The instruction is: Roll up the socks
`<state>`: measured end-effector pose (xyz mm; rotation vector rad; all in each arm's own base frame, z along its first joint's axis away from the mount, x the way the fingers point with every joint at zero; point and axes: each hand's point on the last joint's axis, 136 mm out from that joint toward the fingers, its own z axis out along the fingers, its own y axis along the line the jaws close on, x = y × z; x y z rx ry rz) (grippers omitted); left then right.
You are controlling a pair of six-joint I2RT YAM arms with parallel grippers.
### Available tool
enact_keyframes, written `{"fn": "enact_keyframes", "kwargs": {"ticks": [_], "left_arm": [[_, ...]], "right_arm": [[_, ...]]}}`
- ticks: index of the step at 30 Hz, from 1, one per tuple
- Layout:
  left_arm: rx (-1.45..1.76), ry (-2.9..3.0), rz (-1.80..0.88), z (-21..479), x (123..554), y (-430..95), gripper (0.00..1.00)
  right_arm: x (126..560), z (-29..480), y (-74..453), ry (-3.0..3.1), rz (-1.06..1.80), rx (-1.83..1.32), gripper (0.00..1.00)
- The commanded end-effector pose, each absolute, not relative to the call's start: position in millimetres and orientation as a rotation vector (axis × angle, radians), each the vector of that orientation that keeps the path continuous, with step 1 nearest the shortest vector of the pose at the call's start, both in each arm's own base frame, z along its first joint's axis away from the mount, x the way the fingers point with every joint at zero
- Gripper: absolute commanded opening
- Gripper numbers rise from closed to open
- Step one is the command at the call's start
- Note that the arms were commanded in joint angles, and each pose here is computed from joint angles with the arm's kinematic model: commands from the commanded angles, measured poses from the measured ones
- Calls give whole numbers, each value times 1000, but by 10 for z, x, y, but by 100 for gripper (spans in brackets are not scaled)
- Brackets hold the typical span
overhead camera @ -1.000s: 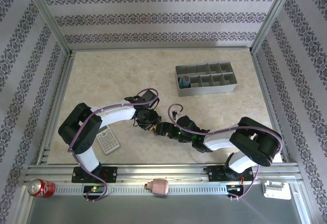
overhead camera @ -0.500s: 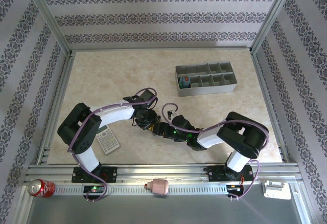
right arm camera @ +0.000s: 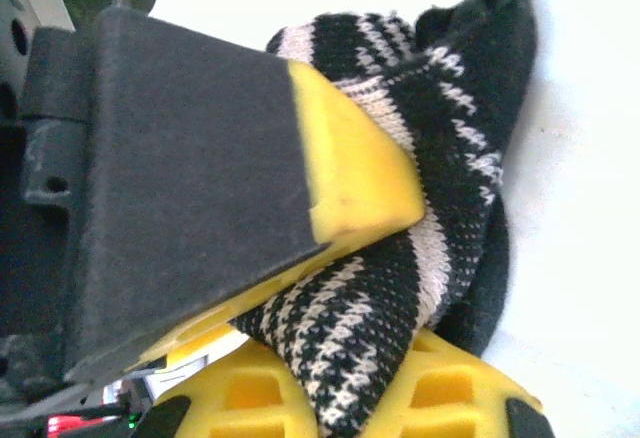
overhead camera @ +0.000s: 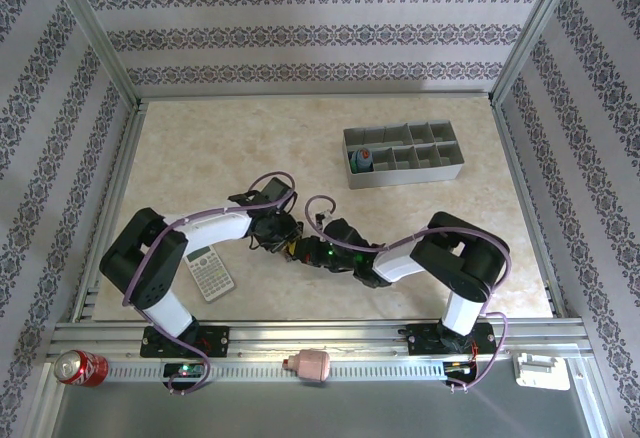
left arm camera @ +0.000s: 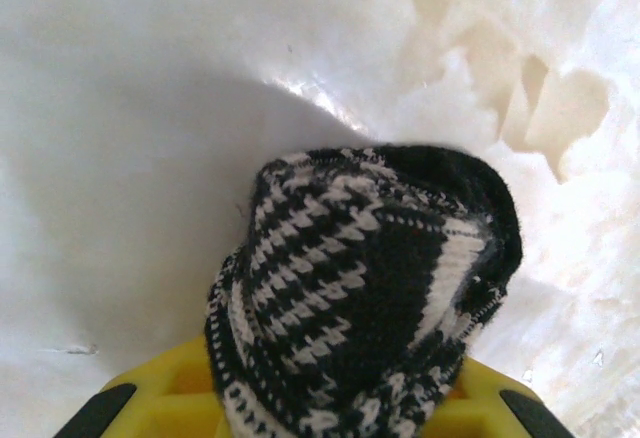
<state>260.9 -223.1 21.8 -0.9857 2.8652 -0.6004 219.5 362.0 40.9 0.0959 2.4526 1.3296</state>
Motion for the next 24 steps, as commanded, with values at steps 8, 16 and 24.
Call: {"fn": "enact_keyframes", "kwargs": {"ticks": [8, 16, 24], "left_arm": [[-1109, 2780, -509, 590, 2629, -1844, 85], [-1040, 2640, -766, 867, 2931, -1892, 88], [-1016, 2593, -975, 815, 2978, -2106, 84]], "right_arm": [[2179, -78, 3330, 2637, 1020, 233, 0], [2252, 57, 3446, 2600, 1092, 173, 0], [2349, 467, 3279, 2527, 992, -9, 0]]}}
